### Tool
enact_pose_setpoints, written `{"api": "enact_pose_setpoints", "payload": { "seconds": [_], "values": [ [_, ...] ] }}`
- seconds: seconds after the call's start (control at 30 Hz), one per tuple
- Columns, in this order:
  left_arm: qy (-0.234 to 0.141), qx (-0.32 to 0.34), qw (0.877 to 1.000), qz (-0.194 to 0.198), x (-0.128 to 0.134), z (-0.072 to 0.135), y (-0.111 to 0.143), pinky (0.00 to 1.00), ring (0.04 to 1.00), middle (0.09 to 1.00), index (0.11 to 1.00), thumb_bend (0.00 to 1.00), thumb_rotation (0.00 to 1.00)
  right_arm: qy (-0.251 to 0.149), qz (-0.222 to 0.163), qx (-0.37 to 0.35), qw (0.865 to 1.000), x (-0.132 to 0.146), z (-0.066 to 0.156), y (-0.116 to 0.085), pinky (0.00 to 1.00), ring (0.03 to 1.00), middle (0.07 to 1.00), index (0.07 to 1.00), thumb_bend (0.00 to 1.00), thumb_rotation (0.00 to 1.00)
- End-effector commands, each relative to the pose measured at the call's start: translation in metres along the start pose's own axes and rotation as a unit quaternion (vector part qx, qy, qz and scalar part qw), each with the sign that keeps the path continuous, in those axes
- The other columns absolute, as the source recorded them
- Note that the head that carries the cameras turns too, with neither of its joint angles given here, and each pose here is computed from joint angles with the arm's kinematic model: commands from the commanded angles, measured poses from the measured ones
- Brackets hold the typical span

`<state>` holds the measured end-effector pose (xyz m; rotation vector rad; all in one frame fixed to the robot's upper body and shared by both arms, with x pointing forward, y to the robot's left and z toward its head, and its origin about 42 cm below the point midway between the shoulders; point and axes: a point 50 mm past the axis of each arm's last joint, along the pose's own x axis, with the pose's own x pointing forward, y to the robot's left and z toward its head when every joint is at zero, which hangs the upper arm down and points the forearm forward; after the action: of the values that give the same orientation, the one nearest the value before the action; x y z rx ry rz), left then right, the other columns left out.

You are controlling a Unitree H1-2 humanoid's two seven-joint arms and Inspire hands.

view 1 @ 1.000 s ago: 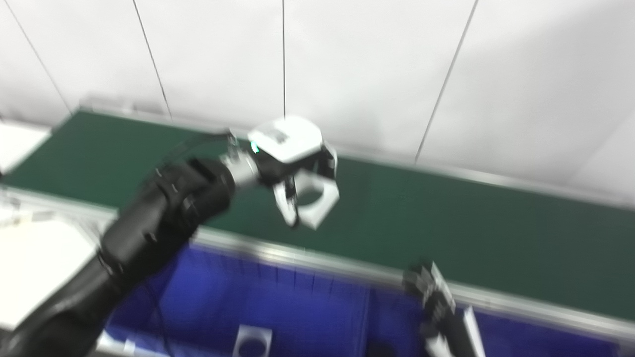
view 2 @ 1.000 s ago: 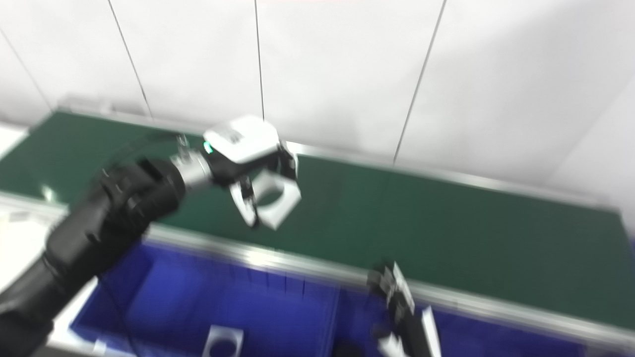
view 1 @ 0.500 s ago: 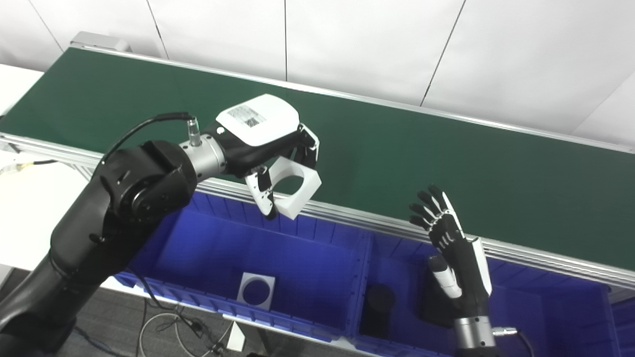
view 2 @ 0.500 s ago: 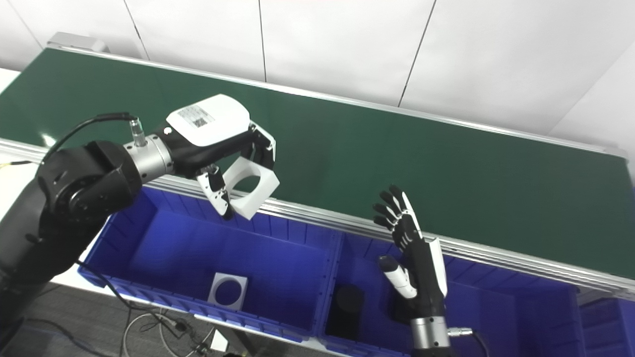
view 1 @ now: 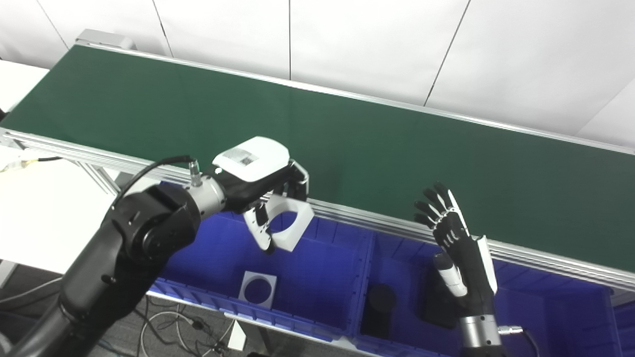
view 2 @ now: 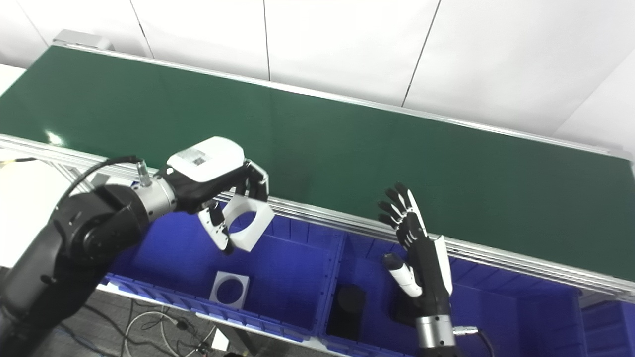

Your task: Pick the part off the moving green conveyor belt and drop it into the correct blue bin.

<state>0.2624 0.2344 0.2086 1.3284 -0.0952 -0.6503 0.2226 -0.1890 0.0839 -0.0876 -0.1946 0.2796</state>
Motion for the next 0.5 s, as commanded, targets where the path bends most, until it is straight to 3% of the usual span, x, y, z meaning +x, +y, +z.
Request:
{"api": "enact_pose_setpoints", "payload": {
  "seconds": [0.0, 0.27, 0.47],
  "values": [
    [0.005, 0.003, 1.000, 0.021, 0.002, -0.003, -0.005, 0.39, 0.486, 0.576, 0.492, 0.52, 0.05, -0.022, -0.002, 0.003, 1.000, 0.006, 0.010, 0.000, 0.79, 0.861, 0.919, 0.965, 0.83, 0.85],
    [0.033, -0.019, 0.999, 0.006, 0.019, -0.020, -0.054, 0.47, 0.551, 0.602, 0.494, 0.52, 0.05, -0.020, -0.003, 0.003, 1.000, 0.006, 0.013, 0.002, 0.79, 0.860, 0.917, 0.966, 0.83, 0.86],
    [0.053, -0.037, 0.998, -0.012, 0.032, -0.028, -0.083, 0.43, 0.518, 0.593, 0.494, 0.52, 0.05, -0.023, -0.003, 0.001, 1.000, 0.007, 0.013, 0.003, 0.79, 0.859, 0.916, 0.962, 0.82, 0.86]
  ]
}}
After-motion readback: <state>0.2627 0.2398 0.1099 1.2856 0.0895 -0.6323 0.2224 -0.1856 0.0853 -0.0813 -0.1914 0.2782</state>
